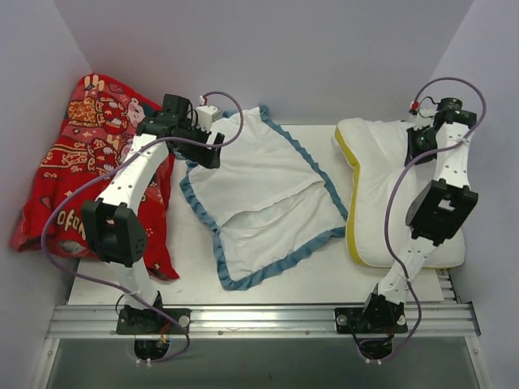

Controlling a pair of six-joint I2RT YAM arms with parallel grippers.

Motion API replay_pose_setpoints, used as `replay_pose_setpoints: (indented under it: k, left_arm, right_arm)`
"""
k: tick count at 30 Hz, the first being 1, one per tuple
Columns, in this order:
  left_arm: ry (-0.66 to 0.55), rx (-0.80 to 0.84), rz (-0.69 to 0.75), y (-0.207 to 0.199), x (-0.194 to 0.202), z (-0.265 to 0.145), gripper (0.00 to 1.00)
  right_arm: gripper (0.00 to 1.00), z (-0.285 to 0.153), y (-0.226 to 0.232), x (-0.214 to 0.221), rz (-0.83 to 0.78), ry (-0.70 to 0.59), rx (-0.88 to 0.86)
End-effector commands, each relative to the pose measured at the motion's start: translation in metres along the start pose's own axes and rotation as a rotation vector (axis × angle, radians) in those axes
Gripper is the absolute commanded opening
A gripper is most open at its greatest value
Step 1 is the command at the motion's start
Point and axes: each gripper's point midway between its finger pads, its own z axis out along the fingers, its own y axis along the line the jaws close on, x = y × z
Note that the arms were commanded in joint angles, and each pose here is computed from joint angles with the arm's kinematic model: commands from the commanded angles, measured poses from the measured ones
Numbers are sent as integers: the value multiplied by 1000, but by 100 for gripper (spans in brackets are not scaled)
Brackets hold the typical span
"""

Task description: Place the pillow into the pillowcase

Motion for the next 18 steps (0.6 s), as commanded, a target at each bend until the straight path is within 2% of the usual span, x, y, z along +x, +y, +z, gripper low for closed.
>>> replay_pose_setpoints:
  k: [1, 2, 3, 5, 6, 9, 13, 18]
  left_arm:
    - [-95, 21, 22, 1, -31, -1, 97]
    - [-97, 26, 21, 2, -32, 2, 97]
    - [-102, 38, 24, 0, -33, 5, 97]
    - [-113, 55, 30, -1, -36, 12, 97]
    - [-119, 63, 36, -2, -37, 17, 97]
    - [-142, 102, 90, -14, -50, 36, 97]
    - [-90, 181, 239, -49, -45, 78, 93]
    - [32, 288, 431, -103, 2, 115, 88]
  right_arm:
    - [0, -93, 27, 27, -161, -30, -44]
    - [0, -108, 37, 37, -194, -41, -57]
    - [0, -97, 47, 63, -208, 27, -99]
    - [0, -99, 63, 85, -285, 58, -131]
    - [0, -88, 71, 106, -287, 116, -165]
    - [0, -80, 90, 128, -289, 180, -201]
    - [0, -91, 94, 131, -223, 163, -189]
    - [0, -113, 87, 134, -209, 134, -143]
